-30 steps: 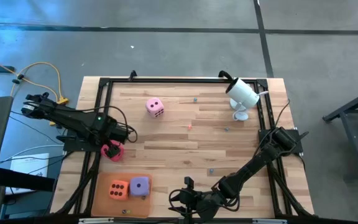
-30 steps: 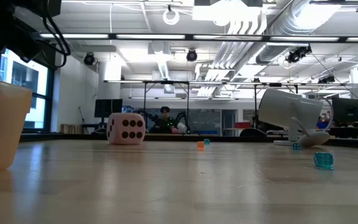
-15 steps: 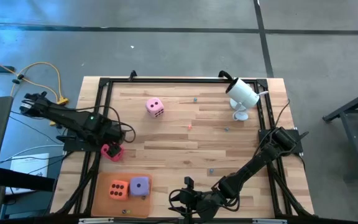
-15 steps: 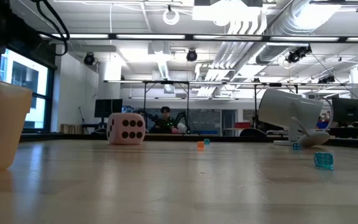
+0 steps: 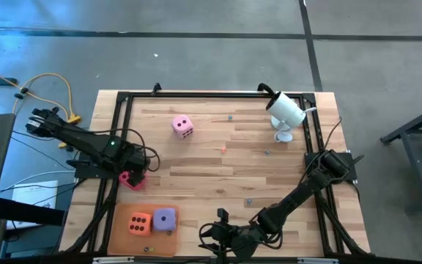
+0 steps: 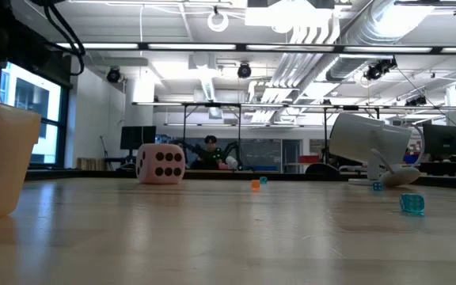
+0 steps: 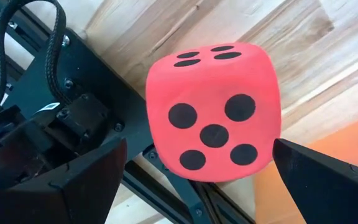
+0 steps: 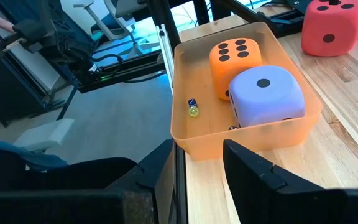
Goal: Pick & Place Dice
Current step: Put the large red dice into the orange bin
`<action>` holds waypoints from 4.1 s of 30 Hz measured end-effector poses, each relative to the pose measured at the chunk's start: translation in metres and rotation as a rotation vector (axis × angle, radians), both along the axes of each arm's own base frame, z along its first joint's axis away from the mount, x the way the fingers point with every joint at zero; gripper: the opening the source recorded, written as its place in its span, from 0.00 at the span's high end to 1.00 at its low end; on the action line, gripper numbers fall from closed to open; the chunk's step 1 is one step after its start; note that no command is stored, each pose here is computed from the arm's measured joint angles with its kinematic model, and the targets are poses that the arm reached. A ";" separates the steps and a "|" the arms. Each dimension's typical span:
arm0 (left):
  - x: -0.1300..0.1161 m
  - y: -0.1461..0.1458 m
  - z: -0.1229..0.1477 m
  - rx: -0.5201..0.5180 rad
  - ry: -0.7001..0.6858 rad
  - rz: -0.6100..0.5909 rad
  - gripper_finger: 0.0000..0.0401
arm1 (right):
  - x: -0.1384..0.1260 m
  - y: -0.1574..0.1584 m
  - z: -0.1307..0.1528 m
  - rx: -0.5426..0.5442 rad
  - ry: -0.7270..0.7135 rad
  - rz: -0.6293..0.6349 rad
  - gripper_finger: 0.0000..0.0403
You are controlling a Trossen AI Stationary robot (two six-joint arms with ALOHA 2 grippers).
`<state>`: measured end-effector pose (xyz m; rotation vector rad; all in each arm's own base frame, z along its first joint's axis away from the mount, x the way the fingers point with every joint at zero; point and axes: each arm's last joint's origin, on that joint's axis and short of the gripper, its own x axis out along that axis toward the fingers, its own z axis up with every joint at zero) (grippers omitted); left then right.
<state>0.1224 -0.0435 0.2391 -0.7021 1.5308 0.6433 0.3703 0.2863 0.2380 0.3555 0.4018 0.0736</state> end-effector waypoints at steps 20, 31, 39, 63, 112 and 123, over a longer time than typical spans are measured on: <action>0.022 -0.011 -0.025 -0.071 -0.024 -0.072 0.02 | 0.000 0.000 0.000 0.000 0.000 0.000 0.69; 0.019 -0.012 -0.044 -0.089 -0.023 -0.104 0.02 | 0.000 0.000 0.000 0.000 0.000 0.000 0.69; 0.020 -0.012 -0.049 -0.078 -0.055 -0.117 0.02 | 0.000 0.000 0.000 0.000 0.000 0.000 0.69; 0.036 -0.016 -0.069 0.069 -0.332 -0.126 0.02 | 0.000 0.000 0.000 0.000 0.000 0.000 0.69; 0.040 -0.042 -0.085 -0.082 -0.398 -0.581 0.19 | 0.000 -0.002 -0.002 -0.014 0.016 -0.006 0.69; 0.052 -0.069 0.004 0.045 -0.474 -0.670 0.19 | 0.000 -0.002 -0.002 -0.015 0.016 -0.006 0.69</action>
